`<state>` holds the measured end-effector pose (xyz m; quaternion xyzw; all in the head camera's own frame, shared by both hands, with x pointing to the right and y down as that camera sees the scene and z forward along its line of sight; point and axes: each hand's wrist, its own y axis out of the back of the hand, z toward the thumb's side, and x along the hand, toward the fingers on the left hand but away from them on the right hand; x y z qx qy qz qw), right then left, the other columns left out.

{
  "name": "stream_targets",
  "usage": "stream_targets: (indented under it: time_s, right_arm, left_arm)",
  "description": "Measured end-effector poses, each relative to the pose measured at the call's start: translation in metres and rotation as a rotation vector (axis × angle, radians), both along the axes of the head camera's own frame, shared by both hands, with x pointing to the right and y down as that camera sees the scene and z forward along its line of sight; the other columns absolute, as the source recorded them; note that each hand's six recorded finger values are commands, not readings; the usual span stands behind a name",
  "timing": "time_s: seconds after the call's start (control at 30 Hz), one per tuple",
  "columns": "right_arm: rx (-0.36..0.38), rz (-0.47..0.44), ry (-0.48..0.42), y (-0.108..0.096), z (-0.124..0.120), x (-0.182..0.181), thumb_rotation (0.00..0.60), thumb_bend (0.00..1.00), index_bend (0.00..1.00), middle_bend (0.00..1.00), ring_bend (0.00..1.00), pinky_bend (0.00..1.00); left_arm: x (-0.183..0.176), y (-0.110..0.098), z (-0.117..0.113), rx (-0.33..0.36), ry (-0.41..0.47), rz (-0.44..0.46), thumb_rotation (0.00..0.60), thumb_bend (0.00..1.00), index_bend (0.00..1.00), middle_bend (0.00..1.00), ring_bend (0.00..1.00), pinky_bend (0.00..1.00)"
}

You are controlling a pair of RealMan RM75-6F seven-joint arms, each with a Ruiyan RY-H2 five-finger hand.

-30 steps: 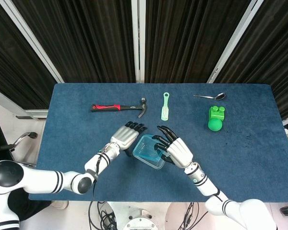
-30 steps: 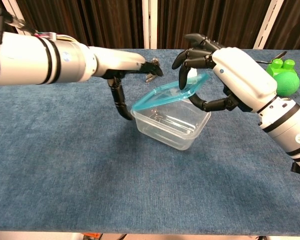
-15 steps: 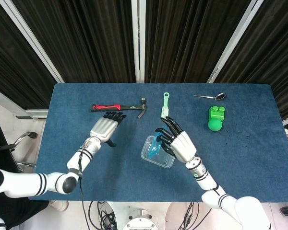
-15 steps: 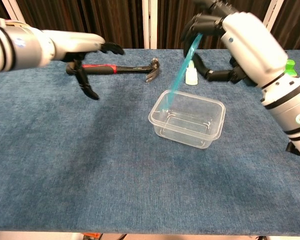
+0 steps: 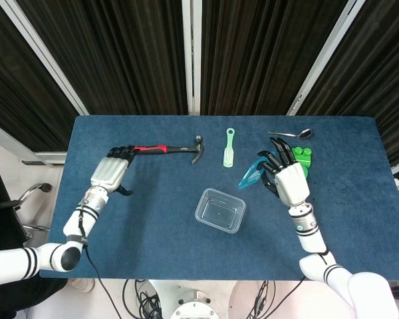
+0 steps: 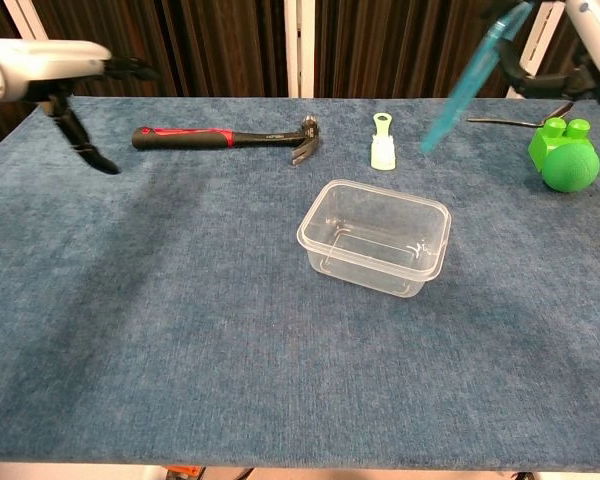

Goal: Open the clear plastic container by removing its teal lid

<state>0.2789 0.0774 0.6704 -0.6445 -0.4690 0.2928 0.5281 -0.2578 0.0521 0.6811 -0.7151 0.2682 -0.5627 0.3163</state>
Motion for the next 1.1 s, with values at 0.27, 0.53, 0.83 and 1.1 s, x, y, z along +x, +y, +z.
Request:
stream_targets:
  time_s: [0.27, 0.53, 0.83, 1.1]
  right_arm:
    - [-0.25, 0.049, 0.059, -0.012, 0.023, 0.02, 0.6, 0.42, 0.2, 0.09, 0.0, 0.0]
    - [-0.464, 0.098, 0.12, -0.032, 0.028, 0.021, 0.6, 0.15, 0.0, 0.0, 0.0, 0.0]
    - [-0.479, 0.141, 0.073, -0.039, -0.017, 0.051, 0.6, 0.17, 0.03, 0.13, 0.0, 0.04]
    - [-0.356, 0.237, 0.099, 0.016, -0.065, 0.122, 0.6, 0.25, 0.11, 0.17, 0.02, 0.05]
  left_arm:
    - [-0.048, 0.018, -0.007, -0.012, -0.011, -0.097, 0.6, 0.0, 0.0, 0.0, 0.0, 0.03]
    - [-0.085, 0.025, -0.015, 0.001, -0.06, -0.145, 0.6, 0.0, 0.0, 0.0, 0.0, 0.01]
    - [-0.139, 0.023, -0.035, 0.173, -0.163, -0.193, 0.6, 0.0, 0.01, 0.01, 0.0, 0.0]
    - [-0.187, 0.048, -0.055, 0.259, -0.256, -0.21, 0.6, 0.0, 0.05, 0.03, 0.0, 0.0]
